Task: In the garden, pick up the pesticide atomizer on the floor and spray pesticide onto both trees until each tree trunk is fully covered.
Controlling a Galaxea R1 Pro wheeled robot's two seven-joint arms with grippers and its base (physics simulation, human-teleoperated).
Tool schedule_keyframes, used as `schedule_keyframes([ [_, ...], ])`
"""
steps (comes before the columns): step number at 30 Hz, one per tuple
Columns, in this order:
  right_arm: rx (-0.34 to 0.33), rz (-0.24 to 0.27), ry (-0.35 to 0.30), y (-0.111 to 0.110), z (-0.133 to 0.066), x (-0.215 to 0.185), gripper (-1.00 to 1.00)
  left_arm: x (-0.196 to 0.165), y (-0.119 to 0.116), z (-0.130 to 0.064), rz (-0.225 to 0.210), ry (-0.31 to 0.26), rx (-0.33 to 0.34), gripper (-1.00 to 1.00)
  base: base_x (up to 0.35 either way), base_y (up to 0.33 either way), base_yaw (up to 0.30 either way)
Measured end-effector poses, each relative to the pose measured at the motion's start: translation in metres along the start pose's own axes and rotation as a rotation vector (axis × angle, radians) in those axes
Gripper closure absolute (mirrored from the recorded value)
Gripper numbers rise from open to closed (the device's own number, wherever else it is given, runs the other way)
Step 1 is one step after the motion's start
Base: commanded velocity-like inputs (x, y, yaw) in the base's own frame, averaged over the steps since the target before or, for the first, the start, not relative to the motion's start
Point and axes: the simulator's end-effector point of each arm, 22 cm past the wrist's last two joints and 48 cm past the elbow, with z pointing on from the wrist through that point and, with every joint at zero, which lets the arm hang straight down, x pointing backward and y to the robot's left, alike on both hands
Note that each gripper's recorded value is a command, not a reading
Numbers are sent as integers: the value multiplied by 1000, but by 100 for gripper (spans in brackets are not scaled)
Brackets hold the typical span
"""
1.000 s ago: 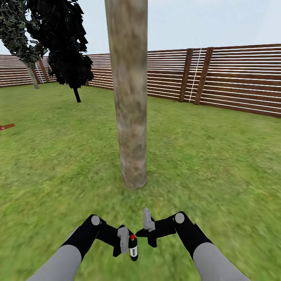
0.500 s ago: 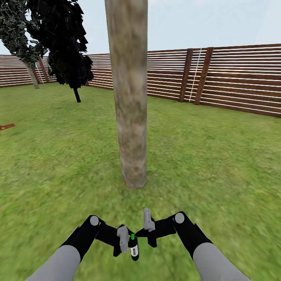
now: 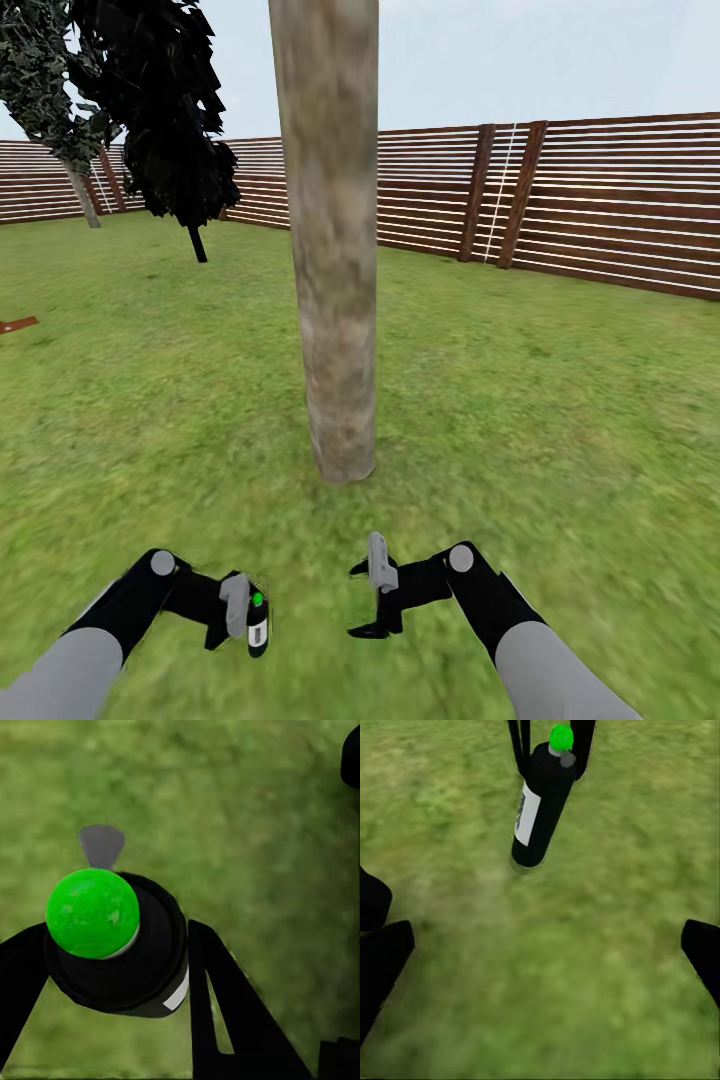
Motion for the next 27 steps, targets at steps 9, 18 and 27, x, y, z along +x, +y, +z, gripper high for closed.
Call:
schedule_keyframes([
  [9, 419, 89, 17, -91, -61, 40, -100, 62, 78, -87, -195, -34, -364, 100, 0, 0, 0],
  [18, 1496, 537, 36, -168, -253, 171, -100, 127, 145, -134, -605, -36, -892, 100, 0, 0, 0],
  [27, 1791, 525, 27, -96, -295, 220, -100, 145, 130, -82, -880, -5, -1095, 100, 75, -2, 0],
])
